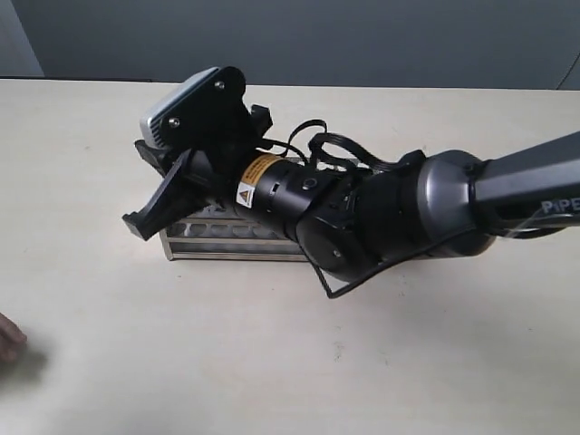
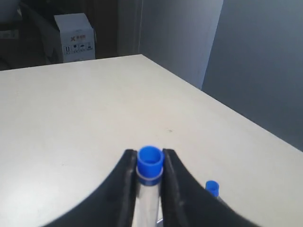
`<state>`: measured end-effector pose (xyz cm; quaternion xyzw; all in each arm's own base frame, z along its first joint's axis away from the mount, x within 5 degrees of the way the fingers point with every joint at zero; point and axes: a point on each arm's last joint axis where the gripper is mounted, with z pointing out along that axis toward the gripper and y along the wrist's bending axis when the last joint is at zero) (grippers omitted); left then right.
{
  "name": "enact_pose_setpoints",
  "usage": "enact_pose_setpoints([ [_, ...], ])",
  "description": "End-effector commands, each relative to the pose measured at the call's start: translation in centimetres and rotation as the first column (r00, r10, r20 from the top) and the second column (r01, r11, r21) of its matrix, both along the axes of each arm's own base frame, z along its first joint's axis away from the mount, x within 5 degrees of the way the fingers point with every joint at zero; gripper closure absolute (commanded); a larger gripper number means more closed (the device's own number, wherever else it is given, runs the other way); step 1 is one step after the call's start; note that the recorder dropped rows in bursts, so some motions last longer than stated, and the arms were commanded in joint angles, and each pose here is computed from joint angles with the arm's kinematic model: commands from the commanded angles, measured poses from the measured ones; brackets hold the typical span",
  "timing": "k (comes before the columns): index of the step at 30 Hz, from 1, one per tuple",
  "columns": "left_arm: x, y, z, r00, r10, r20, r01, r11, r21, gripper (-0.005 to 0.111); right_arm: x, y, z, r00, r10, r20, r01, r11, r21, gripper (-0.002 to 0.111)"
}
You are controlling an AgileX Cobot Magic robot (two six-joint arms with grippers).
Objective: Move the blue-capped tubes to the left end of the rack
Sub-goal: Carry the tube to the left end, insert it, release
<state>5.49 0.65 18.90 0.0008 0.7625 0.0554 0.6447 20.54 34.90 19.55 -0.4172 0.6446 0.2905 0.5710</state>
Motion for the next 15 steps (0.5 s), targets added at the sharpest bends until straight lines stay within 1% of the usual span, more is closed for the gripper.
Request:
enact_pose_setpoints([
  [1,0.0,0.0,0.2,1.000,-0.006,0.010,0.006,1.000,-0.005,0.106,0.1,0.3,-0.9,1.000,0.007,-0.007,-0.007,1.000,-0.009,0.108],
  [9,0.0,0.0,0.2,1.000,-0.006,0.010,0.006,1.000,-0.005,0.106,0.1,0.6,-1.8,1.000,0.017,0.006,-0.017,1.000,0.000,0.108],
  [15,0.0,0.0,0.2,1.000,-0.006,0.010,0.006,1.000,-0.005,0.106,0.6,1.4,-3.5,1.000,0.019,-0.022,-0.020,0.998,-0.051,0.108],
])
